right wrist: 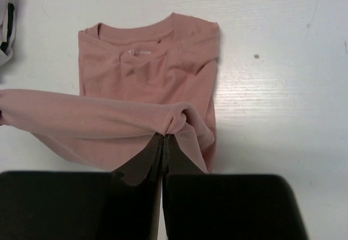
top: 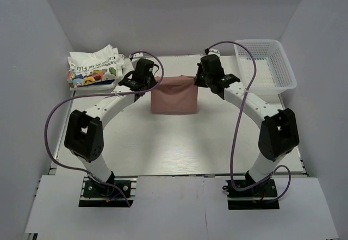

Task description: Fold and stack the t-shirts

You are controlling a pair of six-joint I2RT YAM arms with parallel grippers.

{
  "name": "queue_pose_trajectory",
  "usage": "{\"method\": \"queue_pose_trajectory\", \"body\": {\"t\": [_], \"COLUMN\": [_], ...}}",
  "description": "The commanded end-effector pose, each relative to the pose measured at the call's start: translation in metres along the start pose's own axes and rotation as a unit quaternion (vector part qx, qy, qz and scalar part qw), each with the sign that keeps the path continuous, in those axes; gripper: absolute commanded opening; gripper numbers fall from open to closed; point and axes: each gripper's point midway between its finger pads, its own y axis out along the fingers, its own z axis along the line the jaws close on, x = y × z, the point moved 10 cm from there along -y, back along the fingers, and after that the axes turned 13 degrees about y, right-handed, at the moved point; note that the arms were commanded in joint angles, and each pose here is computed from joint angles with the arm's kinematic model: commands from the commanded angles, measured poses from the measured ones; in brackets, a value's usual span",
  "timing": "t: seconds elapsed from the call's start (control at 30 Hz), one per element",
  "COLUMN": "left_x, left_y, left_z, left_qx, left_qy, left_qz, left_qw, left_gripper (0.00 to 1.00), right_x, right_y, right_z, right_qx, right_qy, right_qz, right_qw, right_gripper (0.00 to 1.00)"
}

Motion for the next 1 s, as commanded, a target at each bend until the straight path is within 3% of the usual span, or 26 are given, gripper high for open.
{"method": "queue_pose_trajectory", "body": {"t": [0.0, 0.17, 0.23, 0.33, 0.37, 0.4, 0.43, 0.47, 0.5, 0.53, 0.67, 0.7, 0.87, 0.97], "left_x": [0.032, 0.036, 0.029, 0.035, 0.028, 0.027, 0.028, 0.026, 0.030, 0.034, 0.052, 0.054, 0.051, 0.044], "left_y": [0.015, 0.066, 0.095, 0.126, 0.143, 0.152, 0.160, 0.168, 0.172, 0.171, 0.158, 0.153, 0.123, 0.120], "left_z": [0.008, 0.009, 0.006, 0.011, 0.006, 0.010, 0.012, 0.008, 0.011, 0.008, 0.009, 0.008, -0.003, -0.010], "left_qx": [0.001, -0.012, -0.017, 0.000, -0.011, -0.012, -0.014, -0.025, -0.029, -0.038, -0.076, -0.084, -0.125, -0.193], "left_qy": [-0.011, -0.001, 0.001, -0.029, -0.040, -0.045, -0.048, -0.053, -0.057, -0.058, -0.040, -0.034, 0.004, 0.012], "left_qz": [-0.034, -0.013, 0.015, 0.020, 0.031, 0.029, 0.027, 0.031, 0.026, 0.023, -0.017, -0.021, -0.019, -0.013], "left_qw": [0.999, 1.000, 1.000, 0.999, 0.999, 0.999, 0.998, 0.998, 0.998, 0.997, 0.996, 0.996, 0.992, 0.981], "left_gripper": [0.00, 0.00, 0.00, 0.00, 0.18, 0.26, 0.34, 0.69, 0.88, 0.99, 1.00, 1.00, 1.00, 1.00], "right_x": [0.032, 0.055, 0.045, 0.046, 0.037, 0.035, 0.039, 0.039, 0.050, 0.045, 0.046, 0.063, 0.049, 0.038], "right_y": [0.021, 0.057, 0.086, 0.122, 0.140, 0.156, 0.168, 0.171, 0.175, 0.180, 0.166, 0.148, 0.104, 0.103], "right_z": [0.007, 0.002, -0.007, -0.015, -0.024, -0.030, -0.033, -0.030, -0.026, -0.027, -0.024, -0.012, -0.015, -0.014], "right_qx": [0.035, 0.047, 0.040, 0.045, 0.039, 0.031, 0.037, 0.060, 0.082, 0.104, 0.107, 0.122, 0.155, 0.176], "right_qy": [-0.007, 0.005, 0.006, 0.012, 0.014, 0.021, 0.021, 0.018, 0.013, -0.008, -0.033, -0.034, -0.024, -0.028], "right_qz": [-0.029, -0.030, 0.003, 0.003, 0.022, 0.035, 0.032, 0.041, 0.023, 0.034, 0.035, 0.011, -0.001, 0.011], "right_qw": [0.999, 0.998, 0.999, 0.999, 0.999, 0.999, 0.999, 0.997, 0.996, 0.994, 0.993, 0.992, 0.988, 0.984], "right_gripper": [0.00, 0.00, 0.00, 0.00, 0.00, 0.00, 0.09, 0.46, 0.76, 0.90, 0.90, 0.90, 0.90, 0.90]}}
